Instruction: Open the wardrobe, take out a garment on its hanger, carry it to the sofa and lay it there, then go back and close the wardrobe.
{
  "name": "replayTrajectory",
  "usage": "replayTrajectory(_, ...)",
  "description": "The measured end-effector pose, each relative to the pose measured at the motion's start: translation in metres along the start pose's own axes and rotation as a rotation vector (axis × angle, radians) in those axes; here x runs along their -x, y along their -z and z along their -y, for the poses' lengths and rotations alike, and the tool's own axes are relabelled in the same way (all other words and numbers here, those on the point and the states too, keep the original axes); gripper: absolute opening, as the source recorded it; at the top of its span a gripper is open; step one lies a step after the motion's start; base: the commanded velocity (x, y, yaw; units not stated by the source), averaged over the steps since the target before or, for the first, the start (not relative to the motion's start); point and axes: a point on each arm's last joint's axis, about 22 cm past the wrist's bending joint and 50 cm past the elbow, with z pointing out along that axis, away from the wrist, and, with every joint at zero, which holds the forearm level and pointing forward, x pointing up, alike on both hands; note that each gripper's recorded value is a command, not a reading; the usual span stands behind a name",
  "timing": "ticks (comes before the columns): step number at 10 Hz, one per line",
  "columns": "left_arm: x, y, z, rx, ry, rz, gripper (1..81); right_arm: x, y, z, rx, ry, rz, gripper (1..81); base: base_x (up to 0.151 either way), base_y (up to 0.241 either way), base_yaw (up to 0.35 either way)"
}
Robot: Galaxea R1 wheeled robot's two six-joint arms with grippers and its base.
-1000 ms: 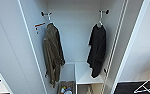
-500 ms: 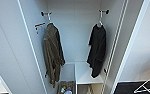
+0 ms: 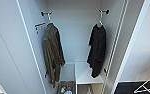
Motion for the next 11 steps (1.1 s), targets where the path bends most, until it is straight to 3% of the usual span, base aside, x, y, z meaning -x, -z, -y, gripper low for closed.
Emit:
replayTrajectory(2,0.000,0.000,-0.001,0.001,0.000,0.000,81.1,0.066,-0.008,-0.006,0.041,-0.163,0.104,81.1,0.000,0.000,0.000)
replayTrajectory(4,-0.001,-0.001,-0.004,0.007,0.003,-0.003,81.1,0.119,-0.009,-0.028,0.130,-0.435,0.174,81.1,0.000,0.000,0.000)
replayTrajectory(6,-0.003,-0.001,-0.005,0.011,0.003,-0.013,81.1,0.216,0.019,-0.076,0.308,-0.782,0.268,81.1,0.000,0.000,0.000)
replayTrajectory(7,-0.006,-0.002,-0.007,0.016,0.003,-0.025,81.1,0.271,0.042,-0.098,0.406,-0.926,0.310,81.1,0.000,0.000,0.000)
replayTrajectory(8,-0.006,-0.002,-0.008,0.018,0.003,-0.029,81.1,0.306,0.060,-0.111,0.472,-1.015,0.327,81.1,0.000,0.000,0.000)
replayTrajectory(9,-0.007,-0.002,-0.008,0.018,0.004,-0.029,81.1,0.301,0.053,-0.101,0.447,-1.065,0.291,81.1,0.000,0.000,0.000)
replayTrajectory(11,-0.008,-0.001,-0.008,0.020,0.004,-0.035,81.1,0.274,0.034,-0.077,0.371,-1.055,0.245,81.1,0.000,0.000,0.000)
